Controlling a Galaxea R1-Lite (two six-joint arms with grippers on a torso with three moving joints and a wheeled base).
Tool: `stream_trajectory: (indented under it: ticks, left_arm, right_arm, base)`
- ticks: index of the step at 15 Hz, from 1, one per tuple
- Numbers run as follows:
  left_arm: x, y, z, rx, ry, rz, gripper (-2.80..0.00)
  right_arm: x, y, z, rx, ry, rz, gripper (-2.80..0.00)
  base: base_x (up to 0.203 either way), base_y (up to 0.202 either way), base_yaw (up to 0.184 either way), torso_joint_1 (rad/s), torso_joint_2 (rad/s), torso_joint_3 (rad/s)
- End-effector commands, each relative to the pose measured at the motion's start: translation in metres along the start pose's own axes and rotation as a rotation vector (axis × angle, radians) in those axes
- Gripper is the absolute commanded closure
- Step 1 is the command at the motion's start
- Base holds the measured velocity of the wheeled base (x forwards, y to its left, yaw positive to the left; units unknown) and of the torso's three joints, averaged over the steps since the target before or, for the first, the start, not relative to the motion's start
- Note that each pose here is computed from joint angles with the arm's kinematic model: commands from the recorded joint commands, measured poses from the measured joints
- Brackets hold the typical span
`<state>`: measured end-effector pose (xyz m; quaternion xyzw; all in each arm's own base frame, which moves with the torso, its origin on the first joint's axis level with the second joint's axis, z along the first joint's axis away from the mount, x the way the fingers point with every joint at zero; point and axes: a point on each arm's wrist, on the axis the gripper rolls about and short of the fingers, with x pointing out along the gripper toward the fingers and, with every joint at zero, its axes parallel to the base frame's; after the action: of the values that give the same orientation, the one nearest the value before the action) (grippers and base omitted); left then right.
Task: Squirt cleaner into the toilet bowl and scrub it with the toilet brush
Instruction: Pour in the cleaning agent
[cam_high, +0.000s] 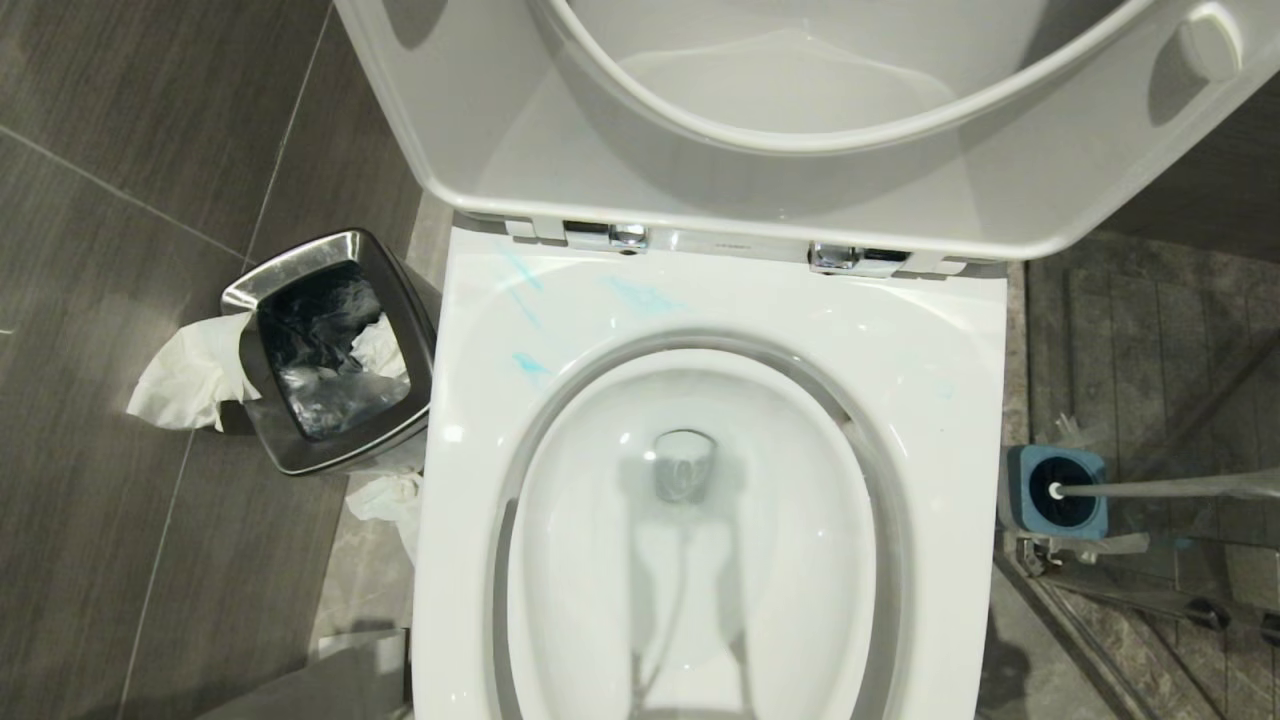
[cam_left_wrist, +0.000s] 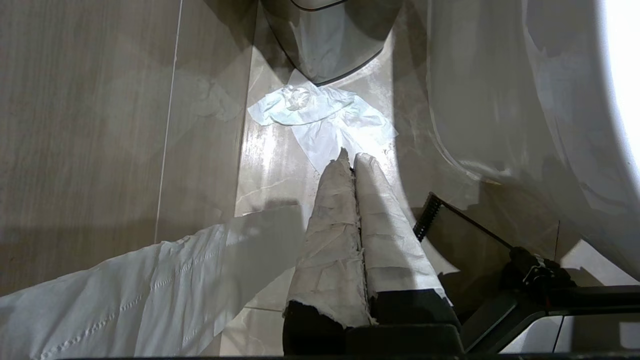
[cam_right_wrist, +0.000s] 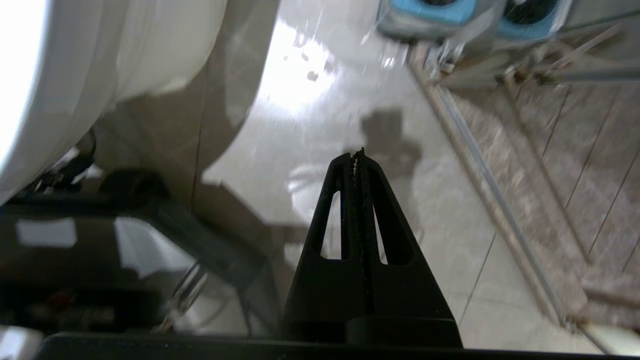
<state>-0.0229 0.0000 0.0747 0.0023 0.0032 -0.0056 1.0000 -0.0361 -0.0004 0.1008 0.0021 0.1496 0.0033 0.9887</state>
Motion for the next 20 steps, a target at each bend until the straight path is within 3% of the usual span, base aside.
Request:
stream_trajectory:
  ticks: [1, 4, 8, 15, 20]
  left_arm:
    - [0.0, 0.0, 0.0, 0.0, 0.003, 0.0, 0.0]
    - [0.0, 0.0, 0.0, 0.0, 0.003, -0.001, 0.0]
    - [0.0, 0.0, 0.0, 0.0, 0.003, -0.001, 0.0]
    - [0.0, 0.0, 0.0, 0.0, 0.003, 0.0, 0.0]
    - [0.0, 0.0, 0.0, 0.0, 0.003, -0.001, 0.0]
  right_arm:
    - [0.012, 0.0, 0.024, 0.002, 0.13, 0.009, 0.0]
    - [0.05, 0.001, 0.055, 0.014, 0.201, 0.016, 0.0]
    - [0.122, 0.001, 0.075, 0.034, 0.142, 0.018, 0.0]
    - [0.193, 0.002, 0.066, 0.08, 0.115, 0.022, 0.0]
    - [0.261, 0.002, 0.04, 0.082, 0.065, 0.021, 0.0]
  base:
    - [0.0, 0.0, 0.0, 0.0, 0.0, 0.0]
    - [0.0, 0.0, 0.0, 0.0, 0.0, 0.0]
    - [0.0, 0.0, 0.0, 0.0, 0.0, 0.0]
    - [0.0, 0.0, 0.0, 0.0, 0.0, 0.0]
    - [0.0, 0.0, 0.0, 0.0, 0.0, 0.0]
